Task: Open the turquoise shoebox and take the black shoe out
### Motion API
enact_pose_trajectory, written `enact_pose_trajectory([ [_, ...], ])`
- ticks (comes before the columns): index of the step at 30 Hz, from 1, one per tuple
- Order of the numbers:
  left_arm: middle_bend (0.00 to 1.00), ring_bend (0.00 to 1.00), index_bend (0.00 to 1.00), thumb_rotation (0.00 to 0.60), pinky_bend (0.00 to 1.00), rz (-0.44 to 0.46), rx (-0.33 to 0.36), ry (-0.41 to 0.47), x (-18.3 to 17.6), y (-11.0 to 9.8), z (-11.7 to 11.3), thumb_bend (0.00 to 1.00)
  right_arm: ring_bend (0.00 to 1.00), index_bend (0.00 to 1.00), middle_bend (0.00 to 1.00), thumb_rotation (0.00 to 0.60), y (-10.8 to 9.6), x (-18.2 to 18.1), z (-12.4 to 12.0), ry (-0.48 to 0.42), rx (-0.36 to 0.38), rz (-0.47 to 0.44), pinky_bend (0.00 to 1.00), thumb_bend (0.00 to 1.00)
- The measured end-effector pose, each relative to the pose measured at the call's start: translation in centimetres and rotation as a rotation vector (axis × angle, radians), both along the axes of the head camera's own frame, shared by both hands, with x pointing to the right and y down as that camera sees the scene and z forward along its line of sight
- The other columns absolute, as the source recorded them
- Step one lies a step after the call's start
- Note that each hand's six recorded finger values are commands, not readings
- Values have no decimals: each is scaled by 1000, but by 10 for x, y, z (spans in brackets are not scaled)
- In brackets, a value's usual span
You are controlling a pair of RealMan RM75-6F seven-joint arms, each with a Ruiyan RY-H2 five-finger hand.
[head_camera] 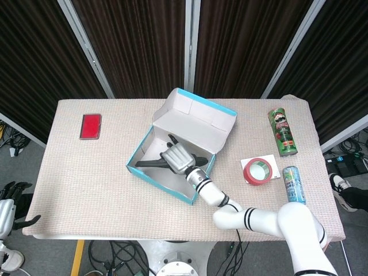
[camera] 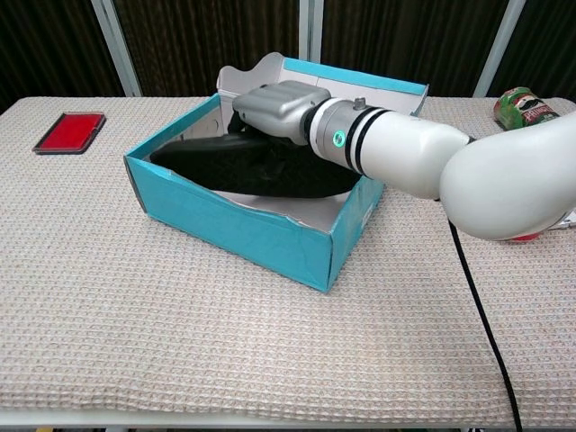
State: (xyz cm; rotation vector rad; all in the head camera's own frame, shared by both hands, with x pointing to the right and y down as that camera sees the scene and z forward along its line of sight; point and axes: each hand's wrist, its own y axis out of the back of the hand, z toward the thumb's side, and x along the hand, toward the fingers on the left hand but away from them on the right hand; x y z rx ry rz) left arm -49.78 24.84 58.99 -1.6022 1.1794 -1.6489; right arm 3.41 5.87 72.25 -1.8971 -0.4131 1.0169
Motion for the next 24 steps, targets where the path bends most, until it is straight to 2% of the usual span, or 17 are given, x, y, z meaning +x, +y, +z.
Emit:
enact_pose_trajectory([
  [5, 156, 80, 214, 600, 183, 9, 6, 4, 2, -1, 1, 21, 239, 680, 610, 600, -17, 10, -34, -172, 54, 39, 0, 442],
  [9, 156, 80, 215, 600, 183, 12, 12, 5, 3, -1, -1, 21, 239, 680, 610, 600, -28, 39, -70, -290, 100, 49, 0, 440],
  [13, 156, 80, 215, 600, 184, 17, 14, 8, 4, -1, -1, 21, 239, 679, 609, 600, -32, 85, -98, -311, 139, 52, 0, 438],
  [16, 156, 80, 214, 600, 183, 23, 11, 13, 7, -1, -1, 21, 239, 679, 609, 600, -27, 128, -112, -304, 136, 59, 0, 437],
  [21, 155, 80, 214, 600, 184, 36, 15, 16, 11, -5, -2, 21, 239, 676, 609, 600, -2, 189, -116, -269, 73, 35, 0, 433],
  [24, 156, 80, 215, 600, 183, 44, 13, 17, 15, -7, -2, 21, 236, 677, 609, 600, 5, 208, -112, -243, 73, 16, 0, 427],
])
